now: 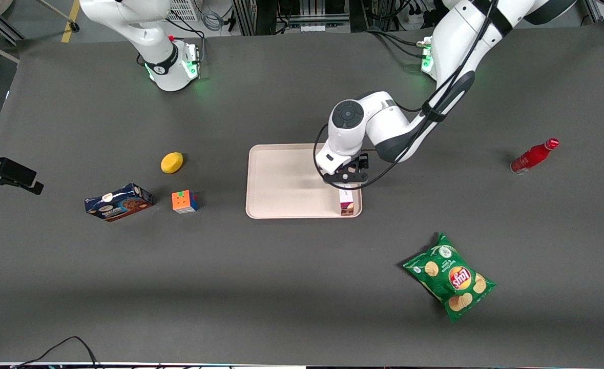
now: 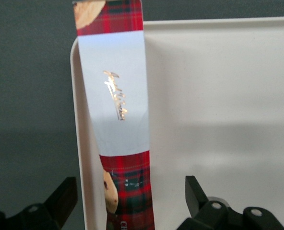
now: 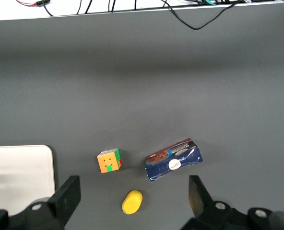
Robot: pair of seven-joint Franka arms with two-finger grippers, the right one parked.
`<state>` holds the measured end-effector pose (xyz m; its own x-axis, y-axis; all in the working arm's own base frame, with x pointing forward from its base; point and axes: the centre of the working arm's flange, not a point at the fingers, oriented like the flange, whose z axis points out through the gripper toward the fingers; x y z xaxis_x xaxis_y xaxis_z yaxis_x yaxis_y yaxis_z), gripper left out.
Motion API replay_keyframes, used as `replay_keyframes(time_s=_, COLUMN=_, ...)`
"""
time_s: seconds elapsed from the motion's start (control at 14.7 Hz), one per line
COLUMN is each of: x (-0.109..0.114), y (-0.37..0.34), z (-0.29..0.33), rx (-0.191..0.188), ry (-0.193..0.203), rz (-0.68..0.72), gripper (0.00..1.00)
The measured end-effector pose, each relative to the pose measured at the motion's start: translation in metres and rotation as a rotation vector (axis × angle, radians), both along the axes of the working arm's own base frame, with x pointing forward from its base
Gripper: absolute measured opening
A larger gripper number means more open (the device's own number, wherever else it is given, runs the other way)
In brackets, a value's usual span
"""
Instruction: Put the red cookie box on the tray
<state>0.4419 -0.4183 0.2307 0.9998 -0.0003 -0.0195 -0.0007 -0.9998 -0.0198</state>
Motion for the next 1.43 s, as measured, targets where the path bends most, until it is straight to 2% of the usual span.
replay_keyframes(time_s=0.14, x=0.012, y=0.000, z=0.013, rx=-0.007, ry=-0.022, rz=0.015, gripper=1.00)
replay_keyframes(time_s=0.2, x=0.022, y=0.003, z=0.026, rx=0.006, ry=-0.036, rz=0.025, gripper=1.00)
replay_keyframes(time_s=0.34, x=0.044, y=0.012, z=0.065, rx=0.064, ry=-0.056, rz=-0.007, gripper=1.00)
replay_keyframes(time_s=0.41, x=0.053, y=0.019, z=0.091, rx=0.085, ry=-0.051, rz=-0.036, gripper=1.00)
replay_keyframes(time_s=0.68, x=0.085, y=0.080, z=0.206, rx=0.110, ry=0.003, rz=-0.132, gripper=1.00)
replay_keyframes(time_s=1.02, x=0.107, y=0.242, z=0.318, rx=0.130, ry=0.009, rz=-0.232, gripper=1.00)
replay_keyframes(time_s=1.09, x=0.110, y=0.273, z=0.327, rx=0.124, ry=0.007, rz=-0.222, gripper=1.00)
replay_keyframes(time_s=1.29, x=0.118, y=0.342, z=0.328, rx=0.030, ry=0.028, rz=-0.129, gripper=1.00)
replay_keyframes(time_s=1.43, x=0.121, y=0.358, z=0.326, rx=0.007, ry=0.030, rz=-0.103, gripper=1.00)
